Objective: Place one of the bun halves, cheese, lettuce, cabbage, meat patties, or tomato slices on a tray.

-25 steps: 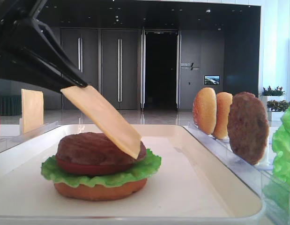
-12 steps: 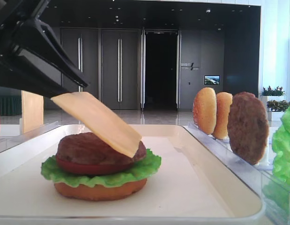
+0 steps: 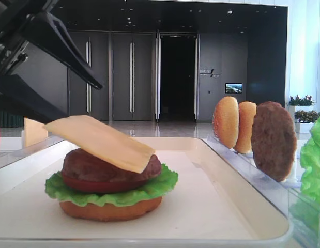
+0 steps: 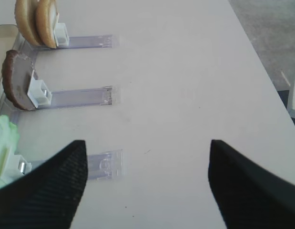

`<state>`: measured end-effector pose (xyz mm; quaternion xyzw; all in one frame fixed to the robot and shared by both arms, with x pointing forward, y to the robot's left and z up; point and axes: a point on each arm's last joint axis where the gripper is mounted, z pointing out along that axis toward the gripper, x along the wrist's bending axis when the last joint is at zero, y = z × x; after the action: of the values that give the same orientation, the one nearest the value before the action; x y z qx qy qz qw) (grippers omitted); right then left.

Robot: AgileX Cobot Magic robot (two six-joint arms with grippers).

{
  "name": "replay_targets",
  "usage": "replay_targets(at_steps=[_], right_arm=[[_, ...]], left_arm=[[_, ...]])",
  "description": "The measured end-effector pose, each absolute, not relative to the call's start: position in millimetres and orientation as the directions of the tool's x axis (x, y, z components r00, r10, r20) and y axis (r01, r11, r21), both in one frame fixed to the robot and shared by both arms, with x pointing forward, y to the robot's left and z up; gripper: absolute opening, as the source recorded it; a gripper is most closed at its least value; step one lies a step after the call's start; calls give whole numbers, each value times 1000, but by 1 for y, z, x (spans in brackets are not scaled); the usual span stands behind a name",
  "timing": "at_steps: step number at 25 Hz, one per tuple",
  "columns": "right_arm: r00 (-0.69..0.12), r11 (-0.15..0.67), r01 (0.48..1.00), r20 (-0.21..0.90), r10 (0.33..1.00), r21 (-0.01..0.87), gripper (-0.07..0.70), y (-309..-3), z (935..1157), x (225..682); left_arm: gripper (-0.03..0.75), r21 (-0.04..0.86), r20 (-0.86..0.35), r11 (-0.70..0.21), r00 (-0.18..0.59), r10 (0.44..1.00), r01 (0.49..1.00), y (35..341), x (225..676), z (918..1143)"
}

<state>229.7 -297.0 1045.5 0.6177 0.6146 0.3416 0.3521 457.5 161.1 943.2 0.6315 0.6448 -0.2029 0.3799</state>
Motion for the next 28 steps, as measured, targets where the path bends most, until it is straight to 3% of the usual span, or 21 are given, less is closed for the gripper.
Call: replay_targets(at_steps=[7,23,28], right_arm=[[11,3,519,-11,1000,855,531,-297,1046,230],[11,3,519,-11,1000,855,531,-297,1046,230],[11,3,519,-11,1000,855,531,-297,1046,230]], left_arm=[[501,226,-734,101,102,671,969,162,457,942],[509,264,-688,87,124,715,960,167,454,951],[510,302,-663,56,168,729,952,168,457,970]])
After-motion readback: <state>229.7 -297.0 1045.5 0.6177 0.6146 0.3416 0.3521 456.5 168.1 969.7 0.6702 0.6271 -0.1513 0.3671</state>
